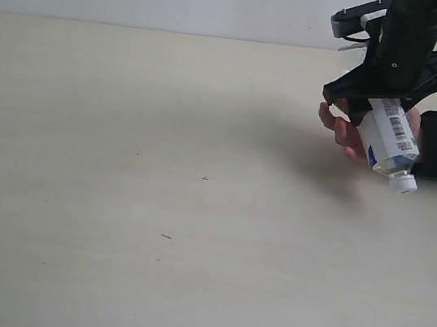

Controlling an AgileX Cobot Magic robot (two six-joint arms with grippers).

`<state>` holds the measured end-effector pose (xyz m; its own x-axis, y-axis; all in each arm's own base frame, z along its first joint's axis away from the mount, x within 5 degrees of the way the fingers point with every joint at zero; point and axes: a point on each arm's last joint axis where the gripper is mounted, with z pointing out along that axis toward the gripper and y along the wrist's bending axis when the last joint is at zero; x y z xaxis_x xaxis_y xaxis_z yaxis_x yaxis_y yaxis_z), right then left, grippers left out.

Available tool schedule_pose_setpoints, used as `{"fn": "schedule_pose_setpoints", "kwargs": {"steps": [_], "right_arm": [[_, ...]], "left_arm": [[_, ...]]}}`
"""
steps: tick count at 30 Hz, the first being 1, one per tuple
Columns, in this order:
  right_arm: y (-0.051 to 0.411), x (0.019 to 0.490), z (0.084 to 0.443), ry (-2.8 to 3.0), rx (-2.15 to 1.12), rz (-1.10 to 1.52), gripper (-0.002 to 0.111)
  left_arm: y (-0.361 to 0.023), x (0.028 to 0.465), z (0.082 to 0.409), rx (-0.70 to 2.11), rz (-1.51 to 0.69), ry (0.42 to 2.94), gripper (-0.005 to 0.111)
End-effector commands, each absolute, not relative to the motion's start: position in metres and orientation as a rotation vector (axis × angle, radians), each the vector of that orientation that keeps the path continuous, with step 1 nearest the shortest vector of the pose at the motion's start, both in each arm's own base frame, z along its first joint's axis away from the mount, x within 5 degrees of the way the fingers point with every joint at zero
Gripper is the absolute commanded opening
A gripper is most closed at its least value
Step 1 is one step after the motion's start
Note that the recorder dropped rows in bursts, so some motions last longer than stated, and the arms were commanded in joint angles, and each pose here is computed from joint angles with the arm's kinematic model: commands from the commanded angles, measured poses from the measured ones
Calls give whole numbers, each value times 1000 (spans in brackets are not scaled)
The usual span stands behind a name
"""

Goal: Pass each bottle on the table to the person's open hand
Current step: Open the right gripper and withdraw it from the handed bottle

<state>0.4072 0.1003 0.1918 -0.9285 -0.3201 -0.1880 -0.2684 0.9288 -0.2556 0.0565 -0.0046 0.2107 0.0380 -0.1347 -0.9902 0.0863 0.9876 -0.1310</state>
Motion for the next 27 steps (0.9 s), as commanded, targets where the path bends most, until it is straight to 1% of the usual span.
{"fn": "schedule_pose_setpoints", "kwargs": {"steps": [1,2,3,4,5,6,10,12,14,19,23,27], "right_arm": [[98,410,193,2846,-422,-337,8],[98,410,193,2846,-418,-337,10],[98,410,193,2847,-401,-338,17],[98,410,193,2847,-391,-336,20],[98,410,193,2847,-383,-337,30],[98,410,193,2847,-383,-337,36],[98,408,193,2860,-427,-341,77],[98,408,193,2866,-444,-343,88],[98,408,193,2863,-446,-344,92],[97,408,198,2848,-446,-350,92],[95,400,222,2821,-420,-338,92],[90,384,258,2798,-378,-317,92]], "left_arm": [[-4,56,210,-45,-173,1519,0],[-4,56,210,-45,-173,1519,0],[-4,56,210,-45,-173,1519,0],[-4,56,210,-45,-173,1519,0],[-4,56,210,-45,-173,1519,0],[-4,56,210,-45,-173,1519,0],[-4,56,210,-45,-173,1519,0],[-4,56,210,-45,-173,1519,0],[-4,56,210,-45,-173,1519,0],[-4,56,210,-45,-173,1519,0],[-4,56,210,-45,-173,1519,0],[-4,56,210,-45,-173,1519,0]]}}
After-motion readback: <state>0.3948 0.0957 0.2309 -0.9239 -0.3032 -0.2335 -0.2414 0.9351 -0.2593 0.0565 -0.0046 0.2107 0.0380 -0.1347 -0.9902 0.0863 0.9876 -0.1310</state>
